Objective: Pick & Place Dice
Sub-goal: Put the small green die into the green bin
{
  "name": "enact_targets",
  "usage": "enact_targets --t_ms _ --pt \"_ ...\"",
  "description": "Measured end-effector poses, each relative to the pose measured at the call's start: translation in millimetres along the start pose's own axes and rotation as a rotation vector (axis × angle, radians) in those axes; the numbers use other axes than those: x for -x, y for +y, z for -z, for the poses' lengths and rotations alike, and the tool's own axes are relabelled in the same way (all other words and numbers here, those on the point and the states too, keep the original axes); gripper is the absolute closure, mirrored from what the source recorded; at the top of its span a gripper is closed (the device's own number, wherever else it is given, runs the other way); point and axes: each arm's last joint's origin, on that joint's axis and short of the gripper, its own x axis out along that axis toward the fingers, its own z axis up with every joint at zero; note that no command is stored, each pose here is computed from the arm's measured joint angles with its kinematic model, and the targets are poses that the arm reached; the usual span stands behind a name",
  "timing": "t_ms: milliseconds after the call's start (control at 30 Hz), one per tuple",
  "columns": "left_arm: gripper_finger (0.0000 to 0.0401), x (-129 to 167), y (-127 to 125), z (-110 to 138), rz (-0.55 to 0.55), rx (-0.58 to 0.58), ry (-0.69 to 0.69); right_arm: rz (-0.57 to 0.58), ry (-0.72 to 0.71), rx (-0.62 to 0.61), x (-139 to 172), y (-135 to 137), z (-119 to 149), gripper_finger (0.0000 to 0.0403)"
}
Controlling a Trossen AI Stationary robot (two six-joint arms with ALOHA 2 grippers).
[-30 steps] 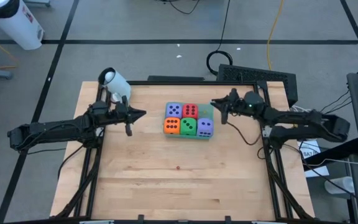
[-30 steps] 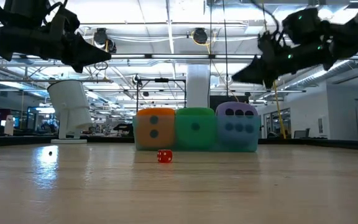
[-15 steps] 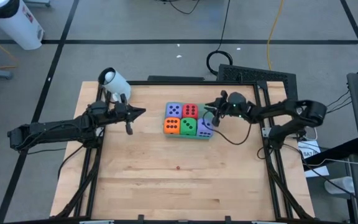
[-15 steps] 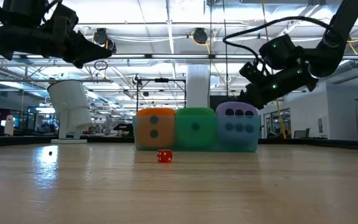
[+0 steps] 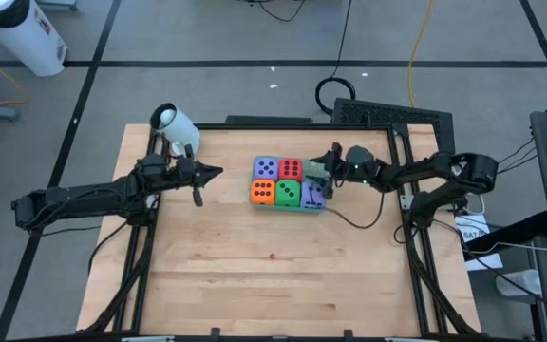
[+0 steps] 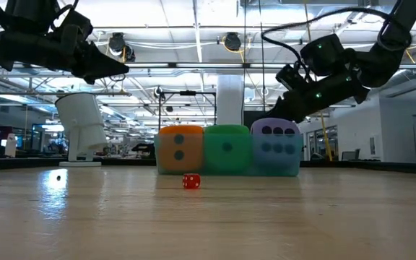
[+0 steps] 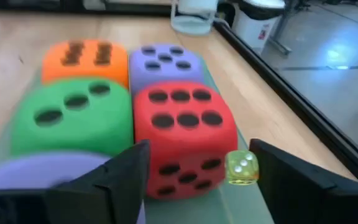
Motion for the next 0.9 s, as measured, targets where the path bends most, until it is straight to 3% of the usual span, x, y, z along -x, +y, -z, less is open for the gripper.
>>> enact_targets --t_ms 133,367,533,667,900 --pt "0.0375 0 0 0 0.000 0.017 0.005 -0.023 0.008 0.004 0 1 0 0.0119" --pt "0.0377 -1 -1 1 0.023 0.053 0.007 -0.026 0.016 0.040 0 1 1 0.0120" --pt "0.0396 -11 3 0 -0.112 0.146 0.057 -0.026 0.015 0.027 0 2 1 0.0120" --pt "0.0398 -34 3 -5 -0.122 0.164 0.124 -0.023 0.010 0.030 0 1 1 0.0116" --pt "0.0399 -91 -6 -15 -0.039 0.166 0.226 -0.086 -0.011 -0.023 2 -4 -1 0.0115"
